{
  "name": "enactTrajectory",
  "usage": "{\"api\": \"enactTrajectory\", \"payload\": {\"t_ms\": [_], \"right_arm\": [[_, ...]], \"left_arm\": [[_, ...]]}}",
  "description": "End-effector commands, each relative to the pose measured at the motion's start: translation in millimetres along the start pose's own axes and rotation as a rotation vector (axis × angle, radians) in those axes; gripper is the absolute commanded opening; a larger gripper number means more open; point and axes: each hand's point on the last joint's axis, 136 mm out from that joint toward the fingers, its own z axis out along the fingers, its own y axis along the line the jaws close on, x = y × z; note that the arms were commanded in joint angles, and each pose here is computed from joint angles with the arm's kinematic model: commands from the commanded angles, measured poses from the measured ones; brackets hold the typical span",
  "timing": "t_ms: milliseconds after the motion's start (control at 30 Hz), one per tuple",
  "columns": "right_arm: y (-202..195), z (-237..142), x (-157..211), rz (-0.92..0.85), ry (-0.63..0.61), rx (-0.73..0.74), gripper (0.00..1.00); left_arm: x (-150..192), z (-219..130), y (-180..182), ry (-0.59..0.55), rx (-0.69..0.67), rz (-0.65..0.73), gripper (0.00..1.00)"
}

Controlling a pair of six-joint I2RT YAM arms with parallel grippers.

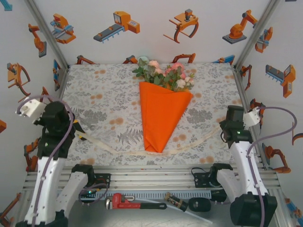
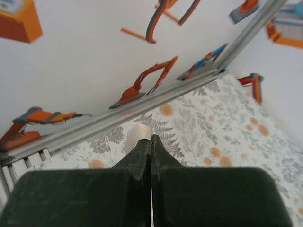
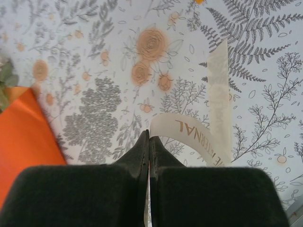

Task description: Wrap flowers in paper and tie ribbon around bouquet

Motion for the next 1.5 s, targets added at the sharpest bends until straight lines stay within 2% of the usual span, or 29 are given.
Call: {"api": "enactTrajectory", "payload": {"t_ms": [0, 133, 200, 300, 367, 433, 533, 600, 700, 800, 900, 1000, 1167, 1300, 1467], "right_arm": [[-4, 15, -2, 0.035, -0.049, 0.035, 0.0], [-14, 32, 8, 0.035, -0.037, 0.098, 0.01], [-17, 42, 12, 0.035, -0.016, 0.12, 0.11], [-5, 52, 21, 0.008, 0.051, 0.075, 0.3], [-6, 53, 24, 0.005, 0.077, 0.091, 0.37], [-12, 51, 20, 0.012, 0.078, 0.118, 0.44], [-11, 45, 7, 0.033, 0.068, 0.105, 0.55], [5, 40, -3, 0.011, 0.063, 0.032, 0.61], [44, 32, -7, -0.039, 0.097, -0.144, 0.68], [95, 20, 3, -0.109, 0.193, -0.402, 0.68], [133, 8, 24, -0.141, 0.321, -0.601, 0.64], [149, 7, 45, -0.169, 0.422, -0.659, 0.62], [166, 11, 79, -0.207, 0.531, -0.673, 0.62], [176, 10, 114, -0.24, 0.62, -0.71, 0.63], [180, 8, 163, -0.266, 0.758, -0.768, 0.65]], "left_arm": [[34, 30, -15, 0.142, 0.065, -0.175, 0.0], [67, 69, -46, 0.23, 0.129, -0.175, 0.0], [83, 87, -72, 0.298, 0.174, -0.142, 0.0], [99, 112, -100, 0.355, 0.191, -0.126, 0.0], [105, 124, -112, 0.367, 0.202, -0.127, 0.08], [105, 127, -131, 0.387, 0.263, -0.128, 0.22], [110, 124, -156, 0.43, 0.373, -0.136, 0.35], [114, 112, -173, 0.474, 0.465, -0.135, 0.48], [112, 88, -179, 0.503, 0.502, -0.095, 0.7], [105, 66, -172, 0.478, 0.503, 0.0, 0.9], [104, 55, -159, 0.46, 0.477, 0.116, 0.98], [112, 40, -159, 0.497, 0.52, 0.201, 0.97], [146, -24, -198, 0.638, 0.754, 0.245, 0.97], [205, -83, -231, 0.827, 0.98, 0.237, 0.97], [276, -125, -257, 0.99, 1.123, 0.28, 0.97]]}}
